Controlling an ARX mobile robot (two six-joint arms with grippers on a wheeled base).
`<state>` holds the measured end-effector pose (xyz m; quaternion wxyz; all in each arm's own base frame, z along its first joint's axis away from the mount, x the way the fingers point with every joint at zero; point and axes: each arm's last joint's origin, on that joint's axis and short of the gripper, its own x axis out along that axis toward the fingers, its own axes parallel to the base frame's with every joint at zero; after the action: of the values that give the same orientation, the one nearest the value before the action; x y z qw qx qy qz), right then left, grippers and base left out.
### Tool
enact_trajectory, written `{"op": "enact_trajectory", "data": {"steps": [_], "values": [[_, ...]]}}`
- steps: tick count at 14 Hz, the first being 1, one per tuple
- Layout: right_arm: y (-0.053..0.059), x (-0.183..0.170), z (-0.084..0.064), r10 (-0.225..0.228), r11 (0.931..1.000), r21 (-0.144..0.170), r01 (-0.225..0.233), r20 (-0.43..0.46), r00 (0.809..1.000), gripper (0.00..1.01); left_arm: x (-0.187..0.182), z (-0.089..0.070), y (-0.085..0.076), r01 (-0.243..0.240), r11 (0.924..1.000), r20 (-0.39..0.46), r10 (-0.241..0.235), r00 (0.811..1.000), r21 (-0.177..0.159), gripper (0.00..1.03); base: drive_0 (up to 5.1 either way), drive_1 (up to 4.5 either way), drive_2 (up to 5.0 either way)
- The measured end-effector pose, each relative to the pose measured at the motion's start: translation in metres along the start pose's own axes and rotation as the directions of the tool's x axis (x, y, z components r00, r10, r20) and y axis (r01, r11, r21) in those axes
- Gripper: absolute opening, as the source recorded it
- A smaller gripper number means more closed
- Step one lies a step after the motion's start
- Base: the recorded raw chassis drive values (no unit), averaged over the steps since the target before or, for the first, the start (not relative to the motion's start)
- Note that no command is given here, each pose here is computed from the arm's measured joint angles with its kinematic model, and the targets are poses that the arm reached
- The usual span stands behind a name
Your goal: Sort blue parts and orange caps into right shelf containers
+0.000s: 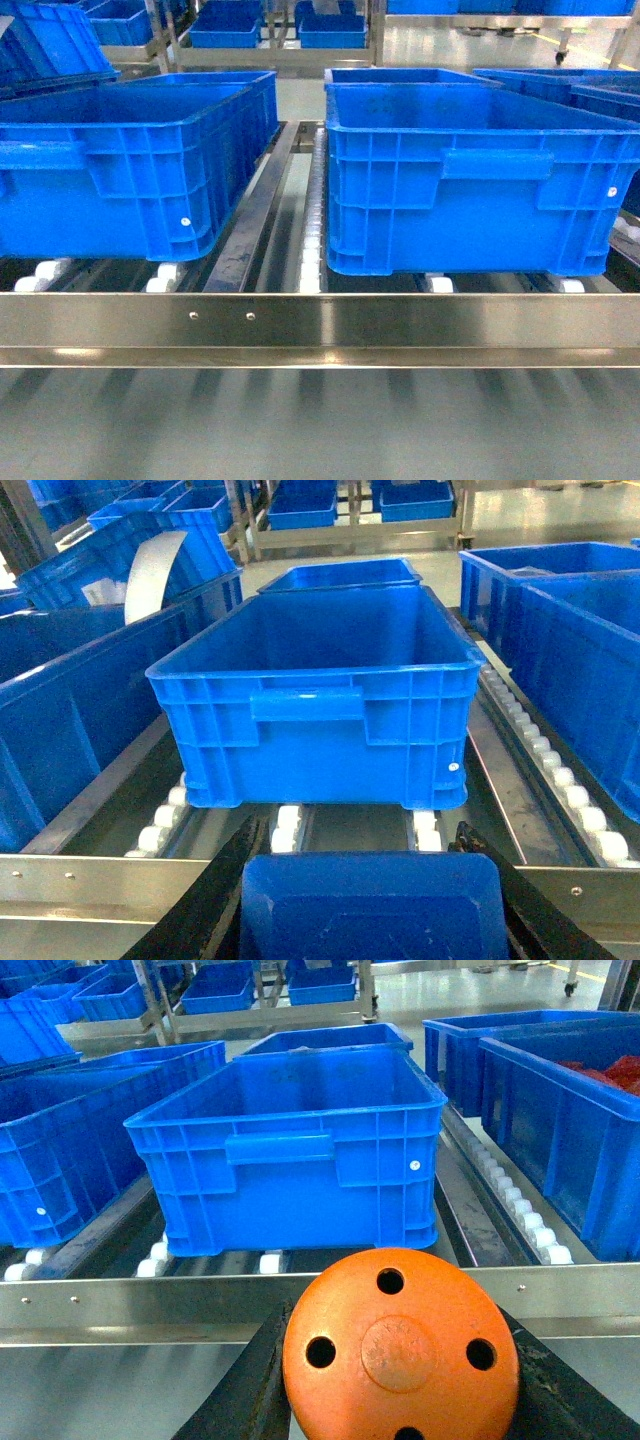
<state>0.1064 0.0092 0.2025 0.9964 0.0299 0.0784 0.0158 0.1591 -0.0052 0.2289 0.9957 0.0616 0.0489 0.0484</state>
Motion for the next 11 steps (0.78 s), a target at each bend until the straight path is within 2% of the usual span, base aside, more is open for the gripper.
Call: {"op": "enact_trajectory", "data": {"steps": [11], "values": [[0.0000, 0.0000, 0.0000, 0.000, 1.0000, 0.000, 0.000, 0.000, 1.000, 0.44, 0.0000, 0.0000, 0.0000, 0.000, 1.0000, 0.000, 0.000, 1.000, 0.000, 0.44, 0.0, 0.00, 0.0]]}}
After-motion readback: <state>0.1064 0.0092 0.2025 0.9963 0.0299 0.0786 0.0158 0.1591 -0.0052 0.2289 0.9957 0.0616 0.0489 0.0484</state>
